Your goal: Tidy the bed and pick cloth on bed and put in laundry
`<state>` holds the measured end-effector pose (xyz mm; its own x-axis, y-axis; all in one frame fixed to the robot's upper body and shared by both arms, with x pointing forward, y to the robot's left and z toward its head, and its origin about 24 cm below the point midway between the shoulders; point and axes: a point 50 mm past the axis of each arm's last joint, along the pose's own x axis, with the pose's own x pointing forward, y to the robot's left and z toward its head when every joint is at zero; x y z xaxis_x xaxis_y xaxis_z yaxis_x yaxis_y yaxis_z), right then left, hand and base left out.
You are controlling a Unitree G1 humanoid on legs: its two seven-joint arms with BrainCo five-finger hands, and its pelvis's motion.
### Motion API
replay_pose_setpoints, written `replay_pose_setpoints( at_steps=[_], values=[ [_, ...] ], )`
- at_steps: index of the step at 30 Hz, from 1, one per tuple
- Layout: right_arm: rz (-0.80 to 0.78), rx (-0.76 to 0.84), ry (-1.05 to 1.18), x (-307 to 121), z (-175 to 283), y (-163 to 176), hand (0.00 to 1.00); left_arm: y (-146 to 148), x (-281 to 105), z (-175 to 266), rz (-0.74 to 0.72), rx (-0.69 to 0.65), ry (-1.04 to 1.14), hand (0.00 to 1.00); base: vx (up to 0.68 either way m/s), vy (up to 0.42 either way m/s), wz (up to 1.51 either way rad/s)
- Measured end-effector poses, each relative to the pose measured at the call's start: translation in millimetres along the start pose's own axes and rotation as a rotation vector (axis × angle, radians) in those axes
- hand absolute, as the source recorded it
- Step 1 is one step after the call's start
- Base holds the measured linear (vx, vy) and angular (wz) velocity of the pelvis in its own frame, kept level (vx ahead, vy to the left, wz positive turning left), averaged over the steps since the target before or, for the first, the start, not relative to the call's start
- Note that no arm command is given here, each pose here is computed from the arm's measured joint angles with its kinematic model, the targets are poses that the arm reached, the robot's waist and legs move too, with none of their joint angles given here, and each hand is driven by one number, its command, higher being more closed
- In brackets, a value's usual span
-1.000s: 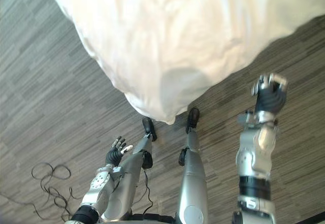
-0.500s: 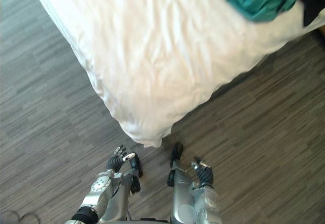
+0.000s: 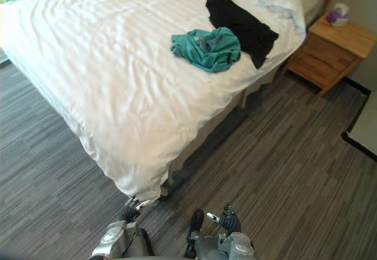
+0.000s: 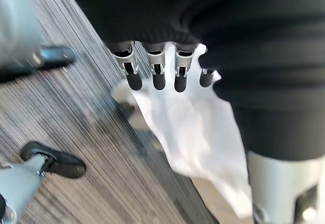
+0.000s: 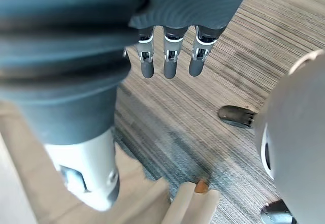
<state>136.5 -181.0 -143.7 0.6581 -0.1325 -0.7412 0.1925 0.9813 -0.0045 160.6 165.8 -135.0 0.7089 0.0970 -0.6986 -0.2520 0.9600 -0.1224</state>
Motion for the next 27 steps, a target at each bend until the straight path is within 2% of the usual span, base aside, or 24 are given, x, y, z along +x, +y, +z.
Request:
replay_pose_setpoints(
  at_steps=[5,8,10,12,15,19,22,27],
  values=[
    [-0.033,-0.011,0.059,-5,-15,-17,0.00,10,-7,-13,0.008,-0.014,0.015,0.00,-0.06,0.119,-1.24],
    [-0.080,0.063,0.047,-10,-19,-28,0.00,3,-7,-20,-0.046,0.032,0.052,0.00,-0.11,0.216,-0.49],
    [-0.119,0.152,0.068,-17,-33,-29,0.00,-1,-5,-18,-0.080,0.108,0.059,0.00,-0.09,0.223,-0.10],
    [-0.141,0.171,0.083,-22,-41,-32,0.00,0,-6,-22,-0.079,0.122,0.077,0.00,-0.03,0.126,-0.20],
    [-0.188,0.152,0.093,-30,-50,-45,0.00,-4,-10,-31,-0.066,0.084,0.097,0.00,0.01,0.153,-0.55],
    [-0.208,0.164,0.135,-38,-65,-44,0.00,4,-11,-33,-0.029,0.068,0.113,0.00,0.03,0.063,-0.53],
    [-0.221,0.160,0.128,-36,-60,-53,0.00,-6,-12,-37,-0.019,0.011,0.118,0.00,-0.21,0.081,-0.71],
    [-0.161,0.167,0.142,-34,-63,-41,0.00,12,-12,-34,0.041,0.045,0.122,0.00,0.01,-0.115,-0.31]
  ],
)
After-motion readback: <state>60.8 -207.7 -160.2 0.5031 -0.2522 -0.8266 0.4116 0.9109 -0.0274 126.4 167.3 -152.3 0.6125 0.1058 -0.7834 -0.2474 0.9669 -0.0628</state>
